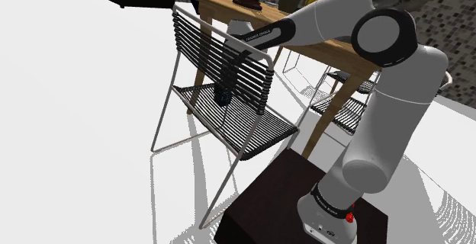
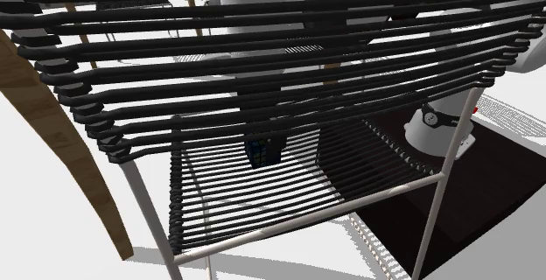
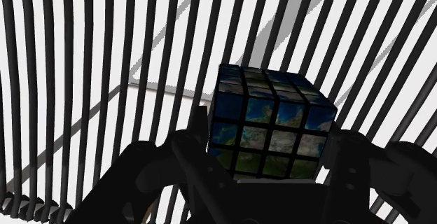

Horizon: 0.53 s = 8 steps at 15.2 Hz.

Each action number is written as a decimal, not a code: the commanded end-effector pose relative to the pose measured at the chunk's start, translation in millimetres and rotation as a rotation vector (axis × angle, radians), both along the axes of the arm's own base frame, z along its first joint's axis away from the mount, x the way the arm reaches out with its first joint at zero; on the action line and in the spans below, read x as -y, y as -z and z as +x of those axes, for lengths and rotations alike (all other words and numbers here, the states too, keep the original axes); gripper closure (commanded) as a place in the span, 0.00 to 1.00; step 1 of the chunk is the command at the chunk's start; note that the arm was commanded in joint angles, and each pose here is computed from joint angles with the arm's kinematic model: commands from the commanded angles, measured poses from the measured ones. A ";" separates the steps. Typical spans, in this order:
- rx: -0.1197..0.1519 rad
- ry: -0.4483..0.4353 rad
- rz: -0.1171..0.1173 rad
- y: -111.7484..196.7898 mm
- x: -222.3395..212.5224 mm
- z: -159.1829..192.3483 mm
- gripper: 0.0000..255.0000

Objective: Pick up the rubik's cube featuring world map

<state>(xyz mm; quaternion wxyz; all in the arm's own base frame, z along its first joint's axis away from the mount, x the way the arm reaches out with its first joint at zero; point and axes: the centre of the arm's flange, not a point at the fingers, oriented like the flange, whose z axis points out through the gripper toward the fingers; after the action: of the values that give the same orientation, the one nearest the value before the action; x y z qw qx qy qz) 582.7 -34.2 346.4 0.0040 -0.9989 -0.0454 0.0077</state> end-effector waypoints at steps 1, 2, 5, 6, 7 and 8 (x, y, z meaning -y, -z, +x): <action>-0.001 0.001 0.000 0.6 0.8 -0.2 1.00; -0.002 0.001 0.000 0.5 0.9 -0.4 1.00; -0.002 0.001 0.000 -9.9 0.6 -0.5 1.00; -0.002 0.001 0.000 -15.2 0.6 -0.5 1.00; -0.002 0.001 0.000 -20.4 0.6 -0.4 1.00; -0.002 0.001 0.000 -25.7 0.6 -0.4 1.00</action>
<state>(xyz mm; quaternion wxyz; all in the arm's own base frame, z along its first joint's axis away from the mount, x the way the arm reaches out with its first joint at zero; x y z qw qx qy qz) 581.8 -34.1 367.3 0.0039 -0.9989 -0.0449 0.0084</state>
